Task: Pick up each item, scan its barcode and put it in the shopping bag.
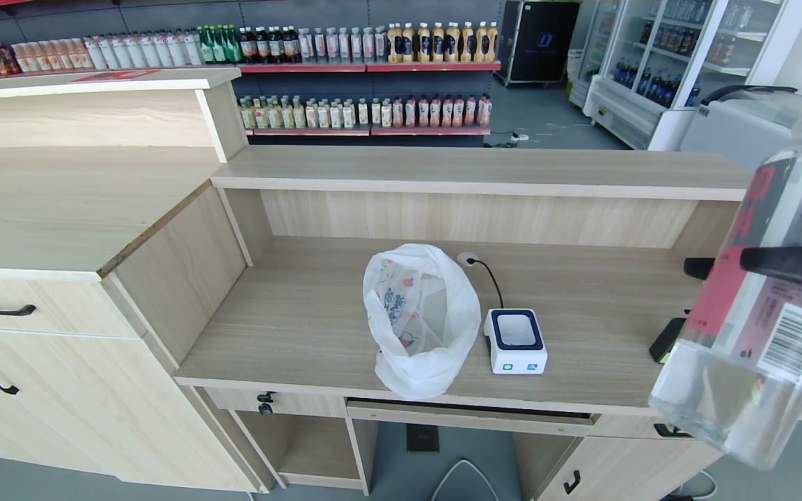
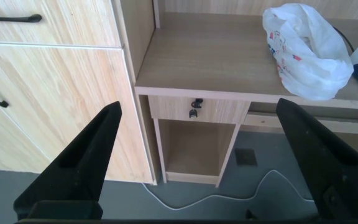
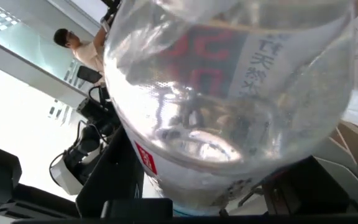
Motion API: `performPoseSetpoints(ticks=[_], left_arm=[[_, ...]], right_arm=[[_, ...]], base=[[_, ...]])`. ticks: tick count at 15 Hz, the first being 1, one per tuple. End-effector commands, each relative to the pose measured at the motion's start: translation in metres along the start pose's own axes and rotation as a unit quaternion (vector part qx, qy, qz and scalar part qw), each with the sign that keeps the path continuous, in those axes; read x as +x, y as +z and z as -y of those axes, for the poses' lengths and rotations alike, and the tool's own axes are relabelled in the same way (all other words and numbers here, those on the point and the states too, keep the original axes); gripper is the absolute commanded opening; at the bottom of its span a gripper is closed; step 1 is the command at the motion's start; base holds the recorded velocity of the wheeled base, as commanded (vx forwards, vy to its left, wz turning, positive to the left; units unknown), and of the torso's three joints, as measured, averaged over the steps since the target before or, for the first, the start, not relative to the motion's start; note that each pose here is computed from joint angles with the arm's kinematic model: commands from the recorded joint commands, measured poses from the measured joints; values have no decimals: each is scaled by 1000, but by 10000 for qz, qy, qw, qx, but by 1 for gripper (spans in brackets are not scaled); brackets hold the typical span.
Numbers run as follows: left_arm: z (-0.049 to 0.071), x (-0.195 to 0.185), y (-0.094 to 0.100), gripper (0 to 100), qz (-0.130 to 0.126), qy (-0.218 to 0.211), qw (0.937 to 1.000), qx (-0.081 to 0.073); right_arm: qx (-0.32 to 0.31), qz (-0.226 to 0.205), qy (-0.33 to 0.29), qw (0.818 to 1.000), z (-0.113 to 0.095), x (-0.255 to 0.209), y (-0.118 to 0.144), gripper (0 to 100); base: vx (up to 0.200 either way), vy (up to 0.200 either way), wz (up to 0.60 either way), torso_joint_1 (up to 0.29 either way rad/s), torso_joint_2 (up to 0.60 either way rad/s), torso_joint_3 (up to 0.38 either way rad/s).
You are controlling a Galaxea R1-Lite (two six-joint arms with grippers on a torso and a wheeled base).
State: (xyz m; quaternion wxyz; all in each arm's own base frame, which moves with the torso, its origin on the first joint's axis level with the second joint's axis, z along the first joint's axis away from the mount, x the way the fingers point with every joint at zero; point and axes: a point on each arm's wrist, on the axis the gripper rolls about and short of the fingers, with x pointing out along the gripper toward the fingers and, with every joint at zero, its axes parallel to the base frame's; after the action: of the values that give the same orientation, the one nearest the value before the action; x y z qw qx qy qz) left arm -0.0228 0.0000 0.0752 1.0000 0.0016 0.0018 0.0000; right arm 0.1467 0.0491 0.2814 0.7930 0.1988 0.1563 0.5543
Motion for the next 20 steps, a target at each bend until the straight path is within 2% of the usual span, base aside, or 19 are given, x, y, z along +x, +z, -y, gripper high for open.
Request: performPoseSetpoints(ticks=[1,14,20], left_arm=[[0,0,0,100,3,0,10000,-1],[0,0,0,100,3,0,10000,-1],[0,0,0,100,3,0,10000,-1]], right_arm=[[61,-106,96,9999,-4,0,-11,0],[156,-315,325,9989,-24,-12,-32,0],[123,-372,316,9987,-25,-15,-39,0]], base=[[0,0,0,0,0,0],[0,0,0,0,0,0],[0,0,0,0,0,0]])
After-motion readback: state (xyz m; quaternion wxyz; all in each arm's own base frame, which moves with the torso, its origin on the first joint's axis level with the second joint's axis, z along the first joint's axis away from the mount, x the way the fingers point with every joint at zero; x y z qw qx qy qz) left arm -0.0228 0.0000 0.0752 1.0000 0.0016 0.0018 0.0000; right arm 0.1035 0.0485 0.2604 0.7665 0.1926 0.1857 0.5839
